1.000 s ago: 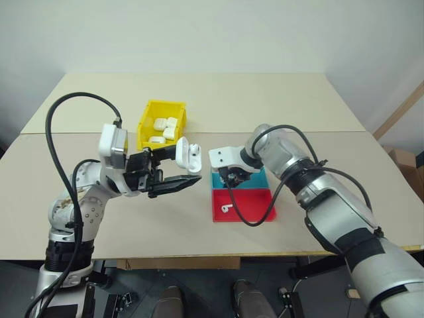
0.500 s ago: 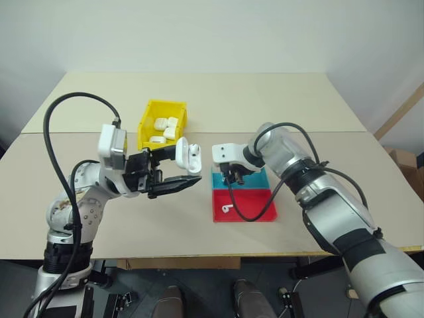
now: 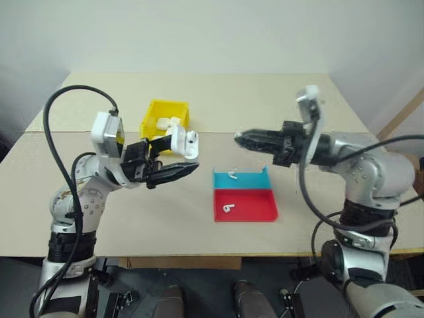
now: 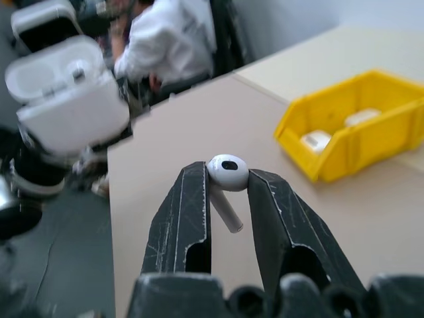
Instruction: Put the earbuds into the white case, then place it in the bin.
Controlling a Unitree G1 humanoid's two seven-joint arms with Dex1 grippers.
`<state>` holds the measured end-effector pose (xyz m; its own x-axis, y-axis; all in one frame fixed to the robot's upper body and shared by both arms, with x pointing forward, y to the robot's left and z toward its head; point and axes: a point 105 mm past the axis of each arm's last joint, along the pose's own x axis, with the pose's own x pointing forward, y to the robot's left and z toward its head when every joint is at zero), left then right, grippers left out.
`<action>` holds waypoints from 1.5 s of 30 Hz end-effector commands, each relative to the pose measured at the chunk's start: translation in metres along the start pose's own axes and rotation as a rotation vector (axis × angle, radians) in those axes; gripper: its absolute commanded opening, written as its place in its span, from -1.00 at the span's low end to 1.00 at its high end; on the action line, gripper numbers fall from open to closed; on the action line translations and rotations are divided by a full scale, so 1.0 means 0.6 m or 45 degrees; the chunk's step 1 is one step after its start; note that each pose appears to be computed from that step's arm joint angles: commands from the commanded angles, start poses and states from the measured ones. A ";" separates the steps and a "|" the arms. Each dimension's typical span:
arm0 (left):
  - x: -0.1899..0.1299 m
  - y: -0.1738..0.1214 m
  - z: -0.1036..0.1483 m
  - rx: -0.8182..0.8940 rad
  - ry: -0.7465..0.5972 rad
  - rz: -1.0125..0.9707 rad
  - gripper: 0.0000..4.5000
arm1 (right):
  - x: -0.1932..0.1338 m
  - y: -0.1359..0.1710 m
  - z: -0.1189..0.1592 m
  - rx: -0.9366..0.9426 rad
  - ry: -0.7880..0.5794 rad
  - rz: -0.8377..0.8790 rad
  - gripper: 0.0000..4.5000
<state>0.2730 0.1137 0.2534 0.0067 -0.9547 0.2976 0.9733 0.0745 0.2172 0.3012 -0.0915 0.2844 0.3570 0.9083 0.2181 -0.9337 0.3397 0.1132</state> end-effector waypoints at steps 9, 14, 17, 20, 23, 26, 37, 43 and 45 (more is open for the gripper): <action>0.027 0.010 0.005 0.032 -0.019 -0.074 0.23 | 0.043 0.120 0.024 -0.074 -0.099 0.228 -0.71; 0.026 0.013 0.003 0.041 -0.016 -0.066 0.23 | 0.055 0.129 -0.004 -0.089 -0.017 0.241 -0.71; 0.025 0.013 0.004 0.043 -0.015 -0.070 0.23 | 0.057 0.128 -0.007 -0.090 -0.015 0.239 -0.71; 0.025 0.013 0.003 0.046 -0.010 -0.075 0.23 | 0.057 0.125 -0.011 -0.086 -0.012 0.230 -0.71; 0.024 0.014 0.004 0.050 -0.007 -0.074 0.23 | 0.056 0.122 -0.015 -0.076 -0.003 0.220 -0.71; 0.023 0.015 0.004 0.052 -0.004 -0.073 0.23 | 0.056 0.124 -0.020 -0.078 0.010 0.224 -0.71; 0.026 0.017 0.002 0.070 -0.009 -0.060 0.23 | 0.062 0.127 -0.028 -0.070 0.025 0.222 -0.71; 0.026 0.019 0.004 0.073 -0.016 -0.050 0.23 | 0.060 0.119 -0.033 -0.071 0.033 0.184 -0.26; 0.026 0.018 0.004 0.073 -0.015 -0.052 0.23 | 0.057 0.117 -0.032 -0.069 0.032 0.171 0.01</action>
<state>0.2897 0.1004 0.2465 -0.0001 -0.9617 0.2743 0.9762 0.0594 0.2085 0.2495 -0.0306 0.2805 0.2320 0.9530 0.1948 -0.9726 0.2305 0.0306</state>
